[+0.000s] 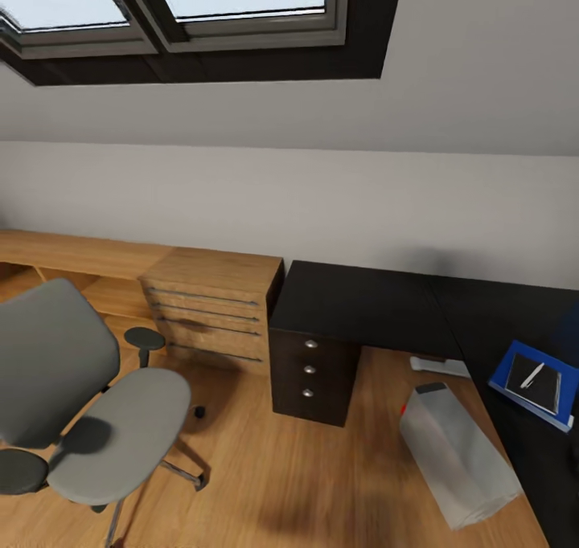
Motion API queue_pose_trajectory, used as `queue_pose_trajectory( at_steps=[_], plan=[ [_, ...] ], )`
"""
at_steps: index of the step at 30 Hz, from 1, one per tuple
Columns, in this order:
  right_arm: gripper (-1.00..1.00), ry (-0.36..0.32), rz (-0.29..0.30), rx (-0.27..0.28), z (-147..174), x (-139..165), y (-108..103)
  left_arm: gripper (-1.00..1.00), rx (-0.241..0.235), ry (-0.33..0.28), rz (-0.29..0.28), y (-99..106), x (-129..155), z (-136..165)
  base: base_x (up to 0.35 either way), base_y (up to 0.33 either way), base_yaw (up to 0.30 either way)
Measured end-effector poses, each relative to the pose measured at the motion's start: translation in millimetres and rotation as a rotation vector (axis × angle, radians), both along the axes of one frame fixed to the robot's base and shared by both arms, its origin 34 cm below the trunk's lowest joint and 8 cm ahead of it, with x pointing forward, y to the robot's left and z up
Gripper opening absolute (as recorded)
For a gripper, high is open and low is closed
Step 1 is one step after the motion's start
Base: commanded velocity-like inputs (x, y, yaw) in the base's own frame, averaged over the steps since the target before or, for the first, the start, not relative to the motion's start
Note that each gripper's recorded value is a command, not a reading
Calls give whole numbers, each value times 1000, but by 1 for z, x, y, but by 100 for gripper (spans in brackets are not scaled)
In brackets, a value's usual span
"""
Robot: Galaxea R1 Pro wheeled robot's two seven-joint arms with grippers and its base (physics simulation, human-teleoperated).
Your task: In the bedroom, organize the workspace by keeping the computer under the desk, ensuring the monitor is on the desk, placing the keyboard on the desk next to the monitor, placing the mouse on the desk next to the keyboard, moving the folder from the swivel chair onto the desk next to the mouse, stacking the notebook on top of the folder with the pen on top of the notebook, and positioning the swivel chair next to the desk.
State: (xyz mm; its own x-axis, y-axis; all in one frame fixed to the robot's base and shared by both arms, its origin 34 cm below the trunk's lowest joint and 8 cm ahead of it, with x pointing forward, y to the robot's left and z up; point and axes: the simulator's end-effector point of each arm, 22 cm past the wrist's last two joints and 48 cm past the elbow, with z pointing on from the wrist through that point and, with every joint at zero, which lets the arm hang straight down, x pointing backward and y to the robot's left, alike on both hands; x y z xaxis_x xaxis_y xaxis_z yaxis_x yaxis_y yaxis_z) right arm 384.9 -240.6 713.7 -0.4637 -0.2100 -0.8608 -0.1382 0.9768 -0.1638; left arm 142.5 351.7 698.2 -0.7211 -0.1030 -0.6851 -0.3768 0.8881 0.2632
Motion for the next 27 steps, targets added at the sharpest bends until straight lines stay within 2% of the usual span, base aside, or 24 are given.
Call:
queue_pose_trajectory(
  at_steps=[7,8,15,18,22,27],
  plan=[
    [100,-6,-17,2,2,-1,3,100,-4,3,-4,-2,-1,-1,-110,0,216],
    [100,-16,-51,-14,4,1,-5,100,-3,3,-3,-2,-1,-1,-305,0,235],
    [100,-38,-115,-42,9,3,-17,100,6,-2,10,2,-1,0,-250,-138,249],
    [100,-44,-135,-53,10,4,-23,100,9,-4,13,4,-1,1,-84,-96,265],
    [100,-63,-198,-82,15,4,-37,100,12,-7,14,5,0,1,-21,-24,240],
    [100,-72,-216,-85,18,6,-37,100,9,-13,10,5,2,1,-4,-5,202]
  ],
)
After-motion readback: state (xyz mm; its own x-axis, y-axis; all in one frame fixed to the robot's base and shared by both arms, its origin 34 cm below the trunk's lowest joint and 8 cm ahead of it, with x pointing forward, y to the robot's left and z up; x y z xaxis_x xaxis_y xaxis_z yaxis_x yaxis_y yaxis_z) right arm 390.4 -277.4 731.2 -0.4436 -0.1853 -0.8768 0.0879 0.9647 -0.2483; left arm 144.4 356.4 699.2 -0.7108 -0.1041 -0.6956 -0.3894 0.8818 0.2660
